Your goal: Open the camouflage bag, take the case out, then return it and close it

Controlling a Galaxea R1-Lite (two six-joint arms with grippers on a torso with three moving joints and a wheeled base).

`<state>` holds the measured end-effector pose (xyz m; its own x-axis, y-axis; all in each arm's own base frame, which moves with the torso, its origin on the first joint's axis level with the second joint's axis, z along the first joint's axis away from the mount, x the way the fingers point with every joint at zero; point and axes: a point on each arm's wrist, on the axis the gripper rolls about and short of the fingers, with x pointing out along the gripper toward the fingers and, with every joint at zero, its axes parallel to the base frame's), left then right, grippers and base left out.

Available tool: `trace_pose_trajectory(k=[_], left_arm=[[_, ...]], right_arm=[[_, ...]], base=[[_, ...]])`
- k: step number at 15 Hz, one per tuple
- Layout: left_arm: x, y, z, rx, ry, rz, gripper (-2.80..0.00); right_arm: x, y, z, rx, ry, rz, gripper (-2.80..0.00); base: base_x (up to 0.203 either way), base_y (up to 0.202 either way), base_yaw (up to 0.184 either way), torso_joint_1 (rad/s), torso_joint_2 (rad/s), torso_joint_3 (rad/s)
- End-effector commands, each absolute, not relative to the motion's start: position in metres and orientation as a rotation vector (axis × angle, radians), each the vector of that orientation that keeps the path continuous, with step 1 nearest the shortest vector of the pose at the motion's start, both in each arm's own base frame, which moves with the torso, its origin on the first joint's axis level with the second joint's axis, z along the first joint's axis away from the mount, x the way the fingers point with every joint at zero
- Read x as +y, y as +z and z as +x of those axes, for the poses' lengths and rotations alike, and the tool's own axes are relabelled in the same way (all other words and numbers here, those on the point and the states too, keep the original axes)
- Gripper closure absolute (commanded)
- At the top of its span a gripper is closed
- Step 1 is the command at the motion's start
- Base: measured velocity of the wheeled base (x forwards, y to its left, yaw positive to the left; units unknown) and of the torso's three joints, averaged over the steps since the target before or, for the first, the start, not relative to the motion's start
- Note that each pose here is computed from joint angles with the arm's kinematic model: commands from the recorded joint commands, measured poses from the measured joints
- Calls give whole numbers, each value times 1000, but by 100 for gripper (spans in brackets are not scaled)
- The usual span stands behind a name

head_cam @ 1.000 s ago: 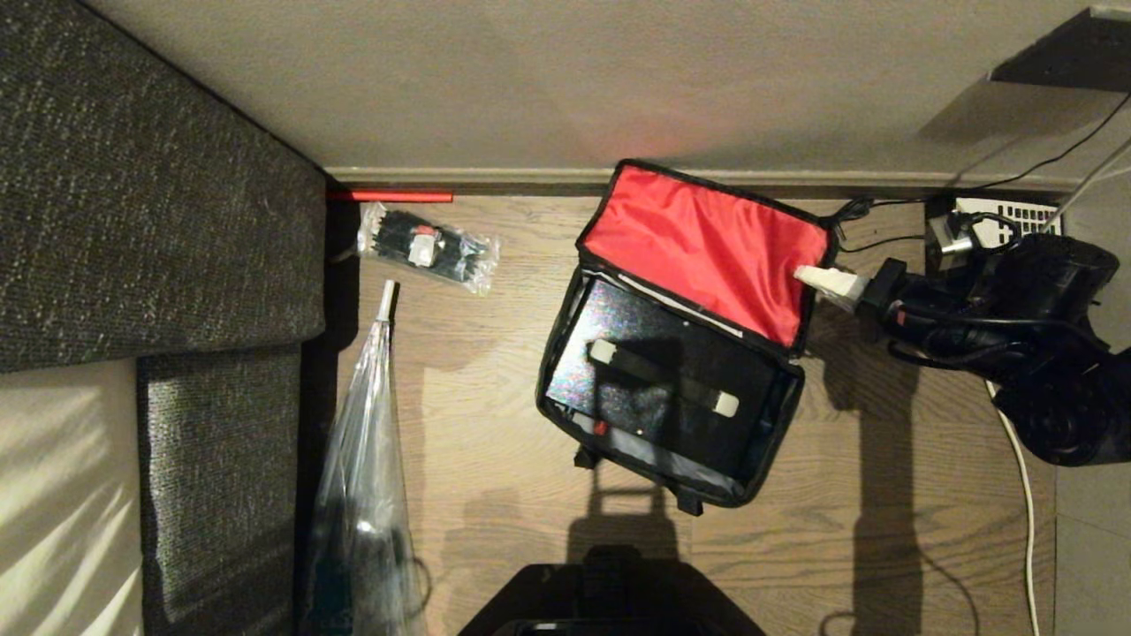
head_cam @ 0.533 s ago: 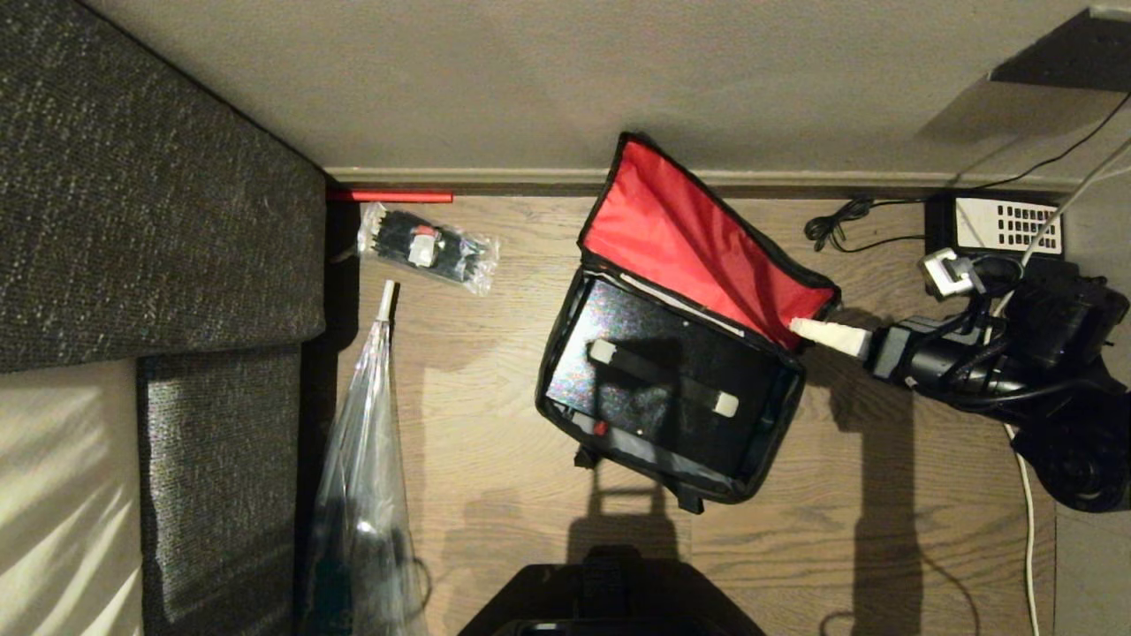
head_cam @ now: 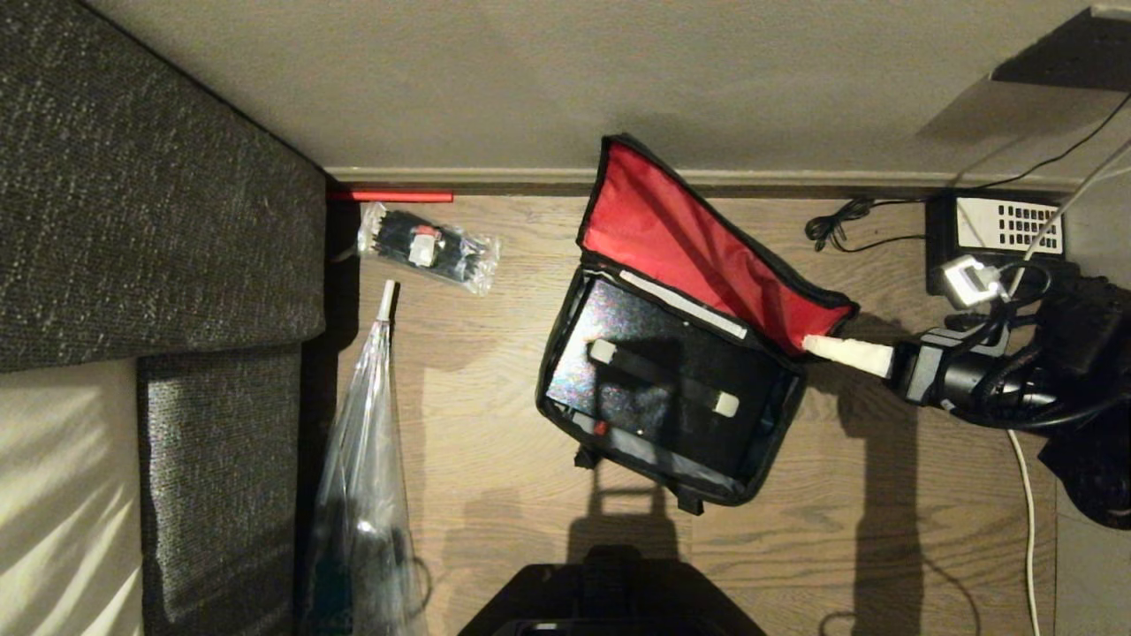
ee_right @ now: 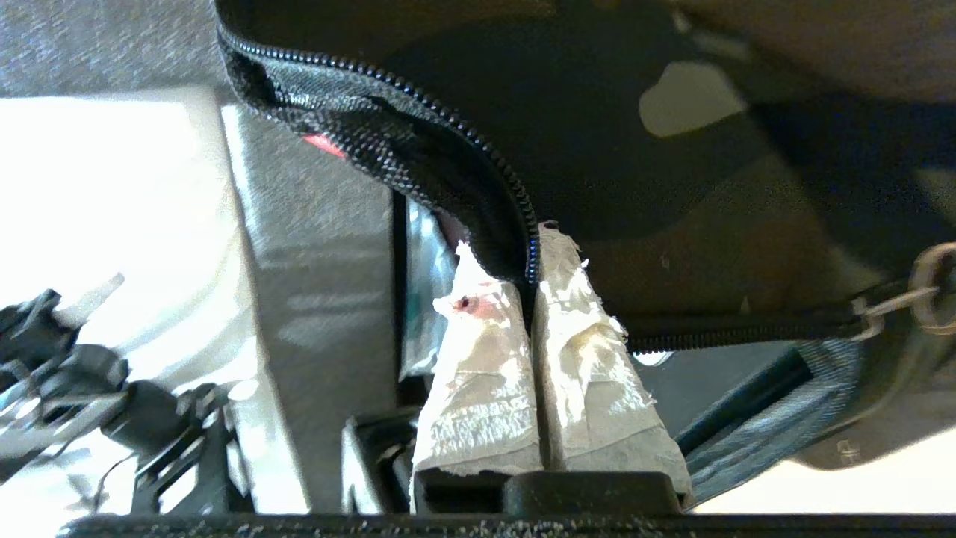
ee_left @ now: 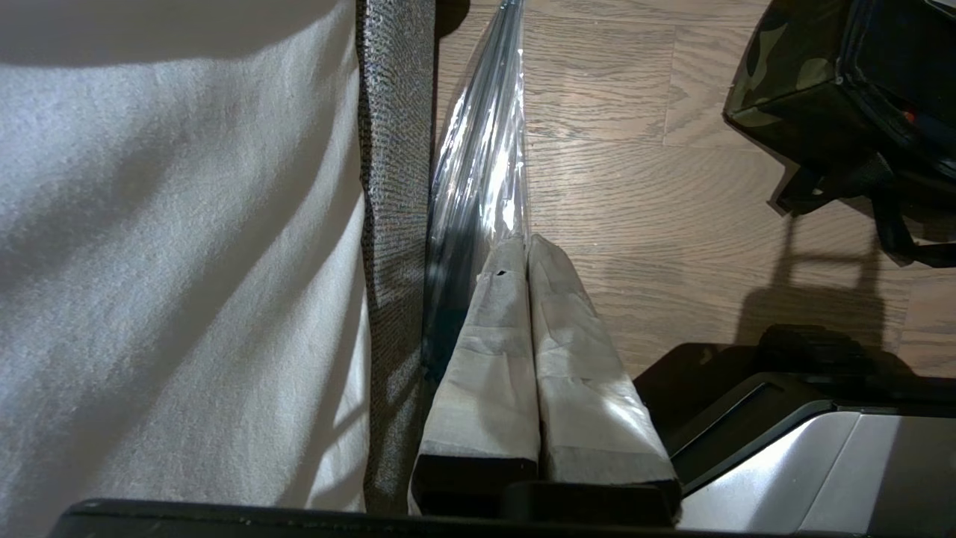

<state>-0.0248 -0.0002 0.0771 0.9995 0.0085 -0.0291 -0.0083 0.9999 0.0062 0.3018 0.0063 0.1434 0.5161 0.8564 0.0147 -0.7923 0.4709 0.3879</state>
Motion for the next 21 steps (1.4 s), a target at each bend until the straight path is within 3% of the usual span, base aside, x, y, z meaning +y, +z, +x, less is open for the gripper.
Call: trace_pose_trajectory(k=[1, 6, 7, 16, 19, 21], left_arm=[[0, 77, -25, 29, 9, 6, 0], [0, 77, -25, 31, 9, 6, 0], [0, 77, -25, 29, 9, 6, 0], [0, 77, -25, 29, 9, 6, 0], [0, 77, -25, 29, 9, 6, 0], [0, 77, -25, 29, 9, 6, 0]], right_arm=[[8, 146, 289, 207, 1084, 366, 0], [11, 134, 271, 282, 1145, 398, 0], [12, 132, 269, 292, 1155, 403, -280], [13, 119, 249, 432, 1175, 499, -280], [15, 113, 231, 562, 1147, 593, -280], [18, 123, 226, 537, 1154, 563, -280]], base=[[0, 0, 0, 0, 0, 0], [0, 0, 0, 0, 0, 0], [0, 0, 0, 0, 0, 0], [0, 0, 0, 0, 0, 0], [0, 0, 0, 0, 0, 0], [0, 0, 0, 0, 0, 0]])
